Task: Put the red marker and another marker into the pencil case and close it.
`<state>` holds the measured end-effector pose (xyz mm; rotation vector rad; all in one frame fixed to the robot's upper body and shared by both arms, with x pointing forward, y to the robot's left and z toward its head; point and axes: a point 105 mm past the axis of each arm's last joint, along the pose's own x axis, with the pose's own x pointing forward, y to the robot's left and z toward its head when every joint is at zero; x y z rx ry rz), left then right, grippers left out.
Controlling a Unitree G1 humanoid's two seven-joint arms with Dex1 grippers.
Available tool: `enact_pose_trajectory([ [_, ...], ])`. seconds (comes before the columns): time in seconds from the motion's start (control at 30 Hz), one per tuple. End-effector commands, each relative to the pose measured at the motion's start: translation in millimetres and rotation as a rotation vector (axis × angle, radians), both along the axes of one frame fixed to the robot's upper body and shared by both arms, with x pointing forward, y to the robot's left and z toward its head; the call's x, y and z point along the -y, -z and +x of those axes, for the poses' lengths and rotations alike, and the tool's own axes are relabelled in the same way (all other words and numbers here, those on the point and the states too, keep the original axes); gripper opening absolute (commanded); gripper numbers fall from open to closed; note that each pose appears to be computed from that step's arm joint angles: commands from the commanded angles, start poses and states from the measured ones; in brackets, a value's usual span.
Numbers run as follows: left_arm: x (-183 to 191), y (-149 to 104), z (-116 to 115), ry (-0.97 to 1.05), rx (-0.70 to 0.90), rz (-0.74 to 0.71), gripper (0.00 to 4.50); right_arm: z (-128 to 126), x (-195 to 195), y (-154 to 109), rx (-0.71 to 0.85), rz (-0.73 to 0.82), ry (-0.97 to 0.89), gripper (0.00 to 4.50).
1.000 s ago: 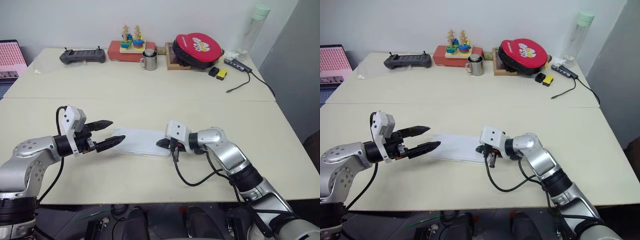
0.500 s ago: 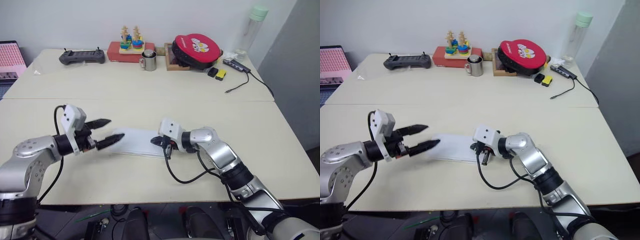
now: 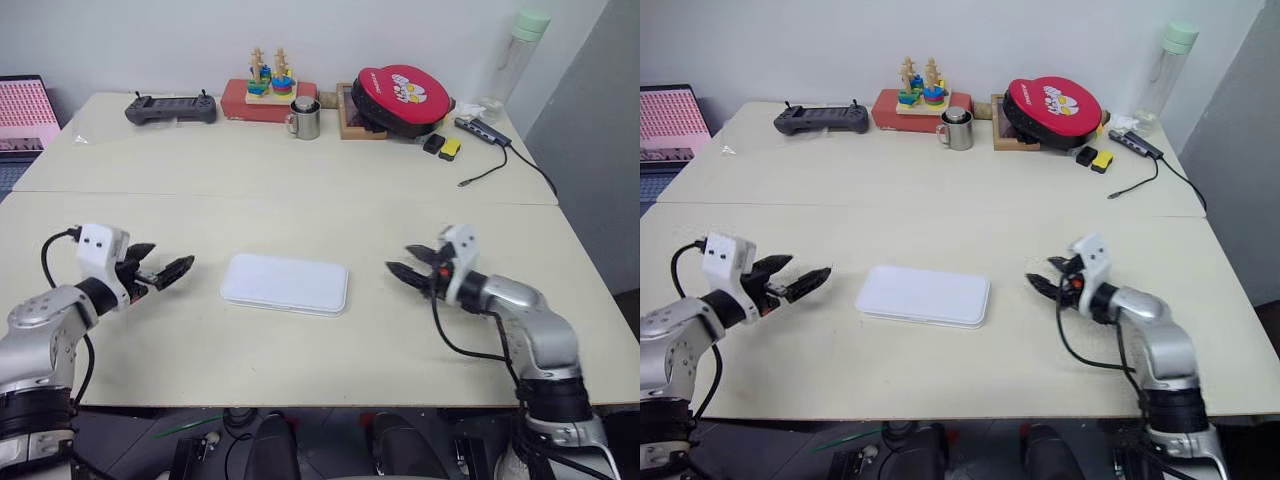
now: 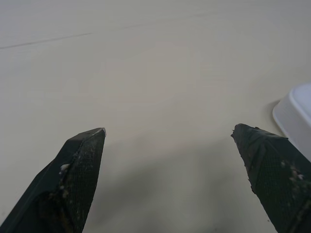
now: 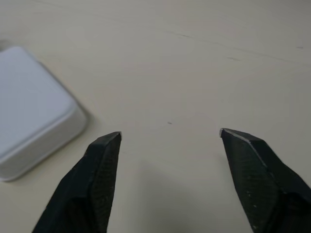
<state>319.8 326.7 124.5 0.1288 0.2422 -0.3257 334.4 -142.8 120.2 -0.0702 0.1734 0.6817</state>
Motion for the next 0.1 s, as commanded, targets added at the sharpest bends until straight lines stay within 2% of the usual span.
enact_pose_trajectory([
  [0.03,-11.0,-16.7,-4.2,-0.013,0.046,0.062,4.50,-2.7,8.3,-10.9,0.054,-0.013,0.036,4.46],
  [0.1,-10.7,-16.1,-4.4,-0.012,0.046,0.073,4.50,-2.6,10.2,-12.3,0.058,0.006,0.047,4.46],
])
